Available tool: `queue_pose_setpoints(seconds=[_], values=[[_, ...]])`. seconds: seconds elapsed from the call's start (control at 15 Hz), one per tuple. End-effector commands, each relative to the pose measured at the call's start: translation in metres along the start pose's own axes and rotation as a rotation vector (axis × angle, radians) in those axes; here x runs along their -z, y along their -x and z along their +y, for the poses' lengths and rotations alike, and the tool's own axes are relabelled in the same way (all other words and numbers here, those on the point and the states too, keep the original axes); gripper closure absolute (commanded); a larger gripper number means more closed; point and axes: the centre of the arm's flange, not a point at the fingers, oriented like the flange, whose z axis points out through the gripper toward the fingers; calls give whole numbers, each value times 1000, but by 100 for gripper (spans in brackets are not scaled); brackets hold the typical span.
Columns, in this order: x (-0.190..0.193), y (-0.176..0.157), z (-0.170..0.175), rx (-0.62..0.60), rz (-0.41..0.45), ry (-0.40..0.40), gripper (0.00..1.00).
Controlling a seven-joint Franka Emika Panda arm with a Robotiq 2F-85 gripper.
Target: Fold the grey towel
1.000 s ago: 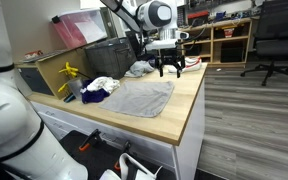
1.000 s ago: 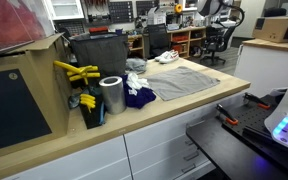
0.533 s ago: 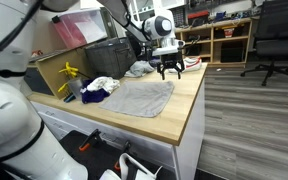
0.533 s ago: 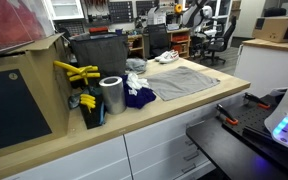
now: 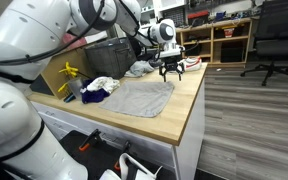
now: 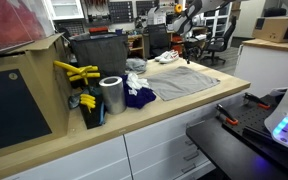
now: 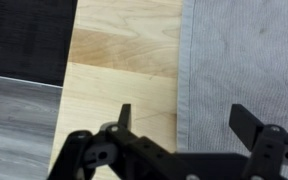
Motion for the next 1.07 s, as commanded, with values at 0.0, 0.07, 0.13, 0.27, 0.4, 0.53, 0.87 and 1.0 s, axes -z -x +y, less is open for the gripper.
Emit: queue_pose_setpoints(seconds=[0.0, 0.07, 0.13, 0.27, 0.4, 0.53, 0.87, 1.0], values=[[12, -45, 3, 81, -63, -10, 0], [11, -49, 1, 96, -73, -14, 0], [10, -53, -1, 105, -77, -16, 0], [9, -59, -4, 121, -79, -11, 0], [5, -65, -4, 136, -75, -3, 0], [2, -71, -5, 153, -68, 2, 0], [-8, -80, -7, 186, -62, -1, 0], [-12, -83, -8, 192, -66, -7, 0]])
